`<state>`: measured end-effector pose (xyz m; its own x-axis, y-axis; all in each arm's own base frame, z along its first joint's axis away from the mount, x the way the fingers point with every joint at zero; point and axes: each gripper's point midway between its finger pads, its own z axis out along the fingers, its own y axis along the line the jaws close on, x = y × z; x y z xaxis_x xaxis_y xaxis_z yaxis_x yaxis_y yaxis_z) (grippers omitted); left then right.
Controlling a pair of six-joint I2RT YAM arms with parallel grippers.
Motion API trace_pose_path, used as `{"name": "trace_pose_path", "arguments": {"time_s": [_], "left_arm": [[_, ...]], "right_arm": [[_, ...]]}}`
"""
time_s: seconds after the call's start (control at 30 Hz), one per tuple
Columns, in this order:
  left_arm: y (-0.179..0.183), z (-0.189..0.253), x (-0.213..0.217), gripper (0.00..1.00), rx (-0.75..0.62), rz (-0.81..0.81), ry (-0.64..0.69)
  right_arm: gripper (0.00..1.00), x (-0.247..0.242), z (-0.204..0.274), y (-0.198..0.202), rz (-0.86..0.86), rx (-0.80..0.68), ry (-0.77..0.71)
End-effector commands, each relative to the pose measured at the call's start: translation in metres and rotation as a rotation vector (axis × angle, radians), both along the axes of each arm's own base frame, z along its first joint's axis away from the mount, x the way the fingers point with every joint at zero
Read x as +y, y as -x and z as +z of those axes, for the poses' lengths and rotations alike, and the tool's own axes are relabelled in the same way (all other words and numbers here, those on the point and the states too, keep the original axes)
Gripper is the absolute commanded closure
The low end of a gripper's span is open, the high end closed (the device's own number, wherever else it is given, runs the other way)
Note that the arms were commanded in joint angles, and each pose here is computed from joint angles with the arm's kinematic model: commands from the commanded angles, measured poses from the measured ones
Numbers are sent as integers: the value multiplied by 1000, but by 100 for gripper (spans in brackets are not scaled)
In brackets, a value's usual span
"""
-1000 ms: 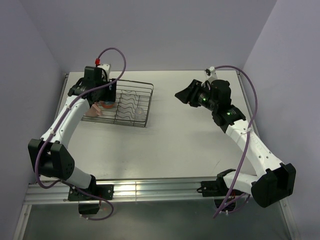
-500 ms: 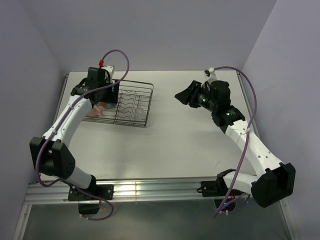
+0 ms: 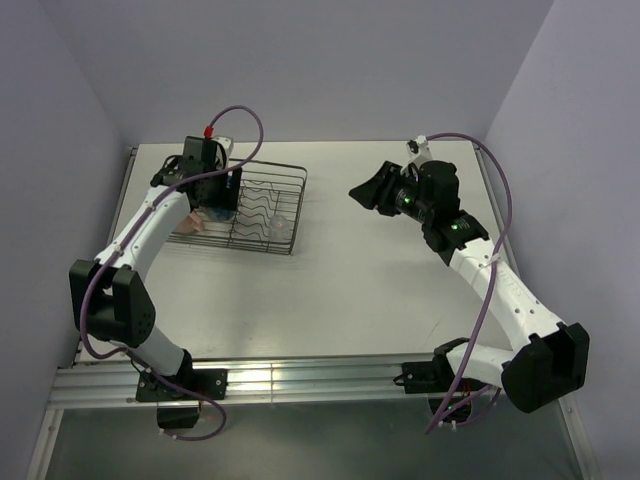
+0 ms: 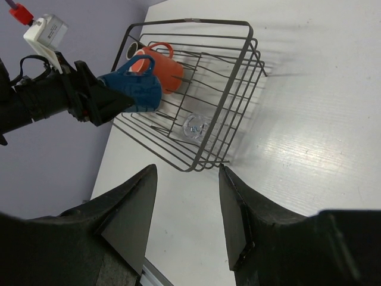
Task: Load the cups into the dish rack
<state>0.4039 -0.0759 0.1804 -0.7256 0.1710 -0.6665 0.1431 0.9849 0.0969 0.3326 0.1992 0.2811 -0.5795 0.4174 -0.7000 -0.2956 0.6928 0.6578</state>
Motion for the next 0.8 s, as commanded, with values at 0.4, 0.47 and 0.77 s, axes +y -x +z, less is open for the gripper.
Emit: {"name": "trace_pose_path", "arguments": {"time_s": [0.4, 0.47, 0.77], "left_arm": [[-23, 12, 5, 100, -71, 26, -27], [-24, 10, 5, 100, -68, 30, -26], [-28, -2, 7, 100, -34, 30, -3]], "right_arm": [[46, 5, 1, -4, 24, -35, 6], [46, 5, 0, -4, 26, -33, 8], [46, 6, -3, -6, 25, -26, 11]]}}
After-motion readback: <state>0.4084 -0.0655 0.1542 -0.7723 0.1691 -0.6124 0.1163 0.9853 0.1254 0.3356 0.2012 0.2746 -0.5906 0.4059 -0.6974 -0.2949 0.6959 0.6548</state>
